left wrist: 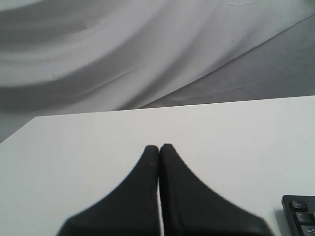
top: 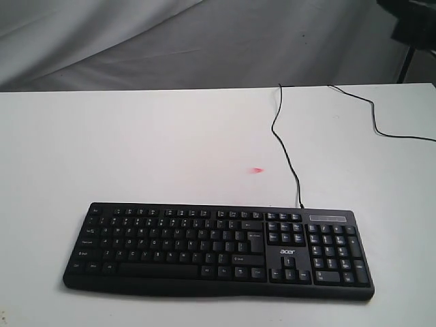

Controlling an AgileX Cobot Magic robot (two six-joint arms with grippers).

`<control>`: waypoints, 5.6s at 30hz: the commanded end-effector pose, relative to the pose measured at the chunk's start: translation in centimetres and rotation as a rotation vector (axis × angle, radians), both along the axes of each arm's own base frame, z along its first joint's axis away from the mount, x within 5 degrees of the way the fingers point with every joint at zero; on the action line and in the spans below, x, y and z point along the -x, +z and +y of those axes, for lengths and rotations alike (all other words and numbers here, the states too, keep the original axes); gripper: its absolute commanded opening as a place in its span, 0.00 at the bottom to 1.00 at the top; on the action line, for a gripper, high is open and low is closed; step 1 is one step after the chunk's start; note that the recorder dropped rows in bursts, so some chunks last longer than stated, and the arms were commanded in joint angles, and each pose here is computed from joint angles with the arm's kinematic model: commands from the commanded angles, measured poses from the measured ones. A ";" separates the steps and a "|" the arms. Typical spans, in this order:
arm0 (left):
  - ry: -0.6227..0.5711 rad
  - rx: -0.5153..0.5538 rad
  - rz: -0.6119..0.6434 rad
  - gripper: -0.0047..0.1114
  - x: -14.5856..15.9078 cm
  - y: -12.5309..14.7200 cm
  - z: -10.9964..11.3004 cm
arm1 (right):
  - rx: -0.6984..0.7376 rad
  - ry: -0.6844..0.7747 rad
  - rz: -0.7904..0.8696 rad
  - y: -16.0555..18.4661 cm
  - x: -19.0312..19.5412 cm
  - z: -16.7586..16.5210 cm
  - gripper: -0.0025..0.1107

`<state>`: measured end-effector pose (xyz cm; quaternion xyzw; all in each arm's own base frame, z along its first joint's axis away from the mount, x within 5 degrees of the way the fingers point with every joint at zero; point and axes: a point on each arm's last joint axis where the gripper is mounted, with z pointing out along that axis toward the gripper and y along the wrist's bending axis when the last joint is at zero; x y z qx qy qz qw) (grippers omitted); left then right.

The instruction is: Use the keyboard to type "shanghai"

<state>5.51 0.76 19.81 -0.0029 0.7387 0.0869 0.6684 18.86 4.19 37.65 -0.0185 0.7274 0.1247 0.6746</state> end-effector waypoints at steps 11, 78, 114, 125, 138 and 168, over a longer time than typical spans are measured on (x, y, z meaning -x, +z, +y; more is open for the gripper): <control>-0.004 0.004 0.004 0.05 0.0 -0.2 0.0 | 0.178 -0.039 0.178 4.6 -3.9 2.5 0.02; -0.004 0.004 0.004 0.05 0.0 -0.2 0.0 | 0.685 0.770 0.311 -9.4 -17.9 15.9 0.02; -0.004 0.004 0.004 0.05 0.0 -0.2 0.0 | 0.594 1.143 0.330 -21.2 -18.4 21.6 0.02; -0.004 0.004 0.004 0.05 0.0 -0.2 0.0 | 0.629 1.118 0.340 -22.5 -18.0 22.8 0.02; -0.004 0.004 0.004 0.05 0.0 -0.2 0.0 | 0.678 1.122 0.338 -23.0 -17.6 23.5 0.02; -0.004 0.004 0.004 0.05 0.0 -0.2 0.0 | 0.719 1.054 0.400 -26.0 -18.4 23.1 0.02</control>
